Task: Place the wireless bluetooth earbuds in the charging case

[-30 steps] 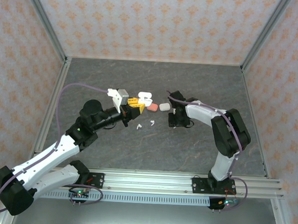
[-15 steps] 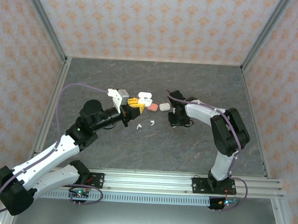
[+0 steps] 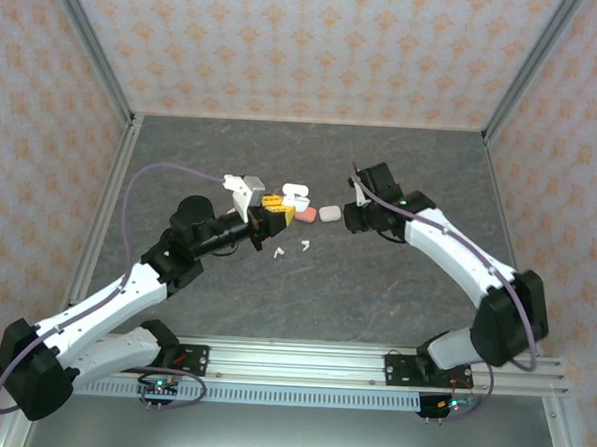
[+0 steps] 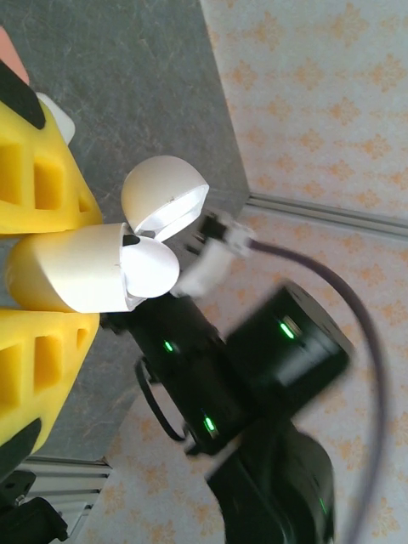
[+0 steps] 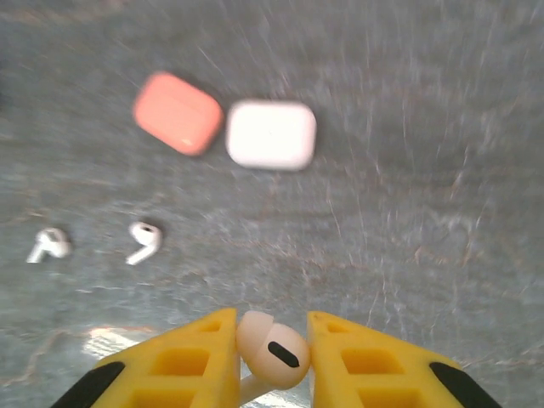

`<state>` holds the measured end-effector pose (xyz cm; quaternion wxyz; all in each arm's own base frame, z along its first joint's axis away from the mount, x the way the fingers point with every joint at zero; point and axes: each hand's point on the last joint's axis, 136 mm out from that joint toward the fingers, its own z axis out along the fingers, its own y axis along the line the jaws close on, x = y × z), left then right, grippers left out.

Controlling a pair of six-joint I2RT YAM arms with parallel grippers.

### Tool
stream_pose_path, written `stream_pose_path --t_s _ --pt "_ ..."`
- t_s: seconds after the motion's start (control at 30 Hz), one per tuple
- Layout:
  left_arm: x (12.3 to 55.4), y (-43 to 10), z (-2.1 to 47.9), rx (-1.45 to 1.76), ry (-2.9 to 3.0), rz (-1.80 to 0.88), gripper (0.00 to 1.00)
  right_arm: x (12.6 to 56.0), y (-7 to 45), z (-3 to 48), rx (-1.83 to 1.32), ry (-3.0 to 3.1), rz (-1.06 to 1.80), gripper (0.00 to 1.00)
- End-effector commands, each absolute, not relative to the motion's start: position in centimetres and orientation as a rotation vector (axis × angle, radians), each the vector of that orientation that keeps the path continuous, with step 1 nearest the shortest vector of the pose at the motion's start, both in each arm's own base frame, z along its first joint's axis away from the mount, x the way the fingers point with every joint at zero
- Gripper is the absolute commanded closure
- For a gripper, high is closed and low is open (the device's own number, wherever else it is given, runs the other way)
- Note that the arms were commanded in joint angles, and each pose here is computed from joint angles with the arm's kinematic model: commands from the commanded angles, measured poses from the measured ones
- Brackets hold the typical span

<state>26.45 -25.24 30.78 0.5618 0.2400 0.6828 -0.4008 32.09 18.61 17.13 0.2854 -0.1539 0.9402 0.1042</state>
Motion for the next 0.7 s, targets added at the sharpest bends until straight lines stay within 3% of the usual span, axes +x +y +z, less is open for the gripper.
stream_pose_path --t_s 0.0,0.33,0.67 --pt "26.5 -26.0 32.1 0.559 1.550 -1.006 1.00 31.6 19.7 22.7 -0.547 2.323 0.306 0.76" --pt "26.3 -27.9 32.3 0.622 1.551 -1.084 1.00 28.4 23.1 33.6 -0.703 1.941 0.480 0.76" --pt "26.1 -28.7 32.3 0.648 1.550 -1.100 1.00 27.7 25.2 34.3 -0.767 1.890 0.547 0.76"
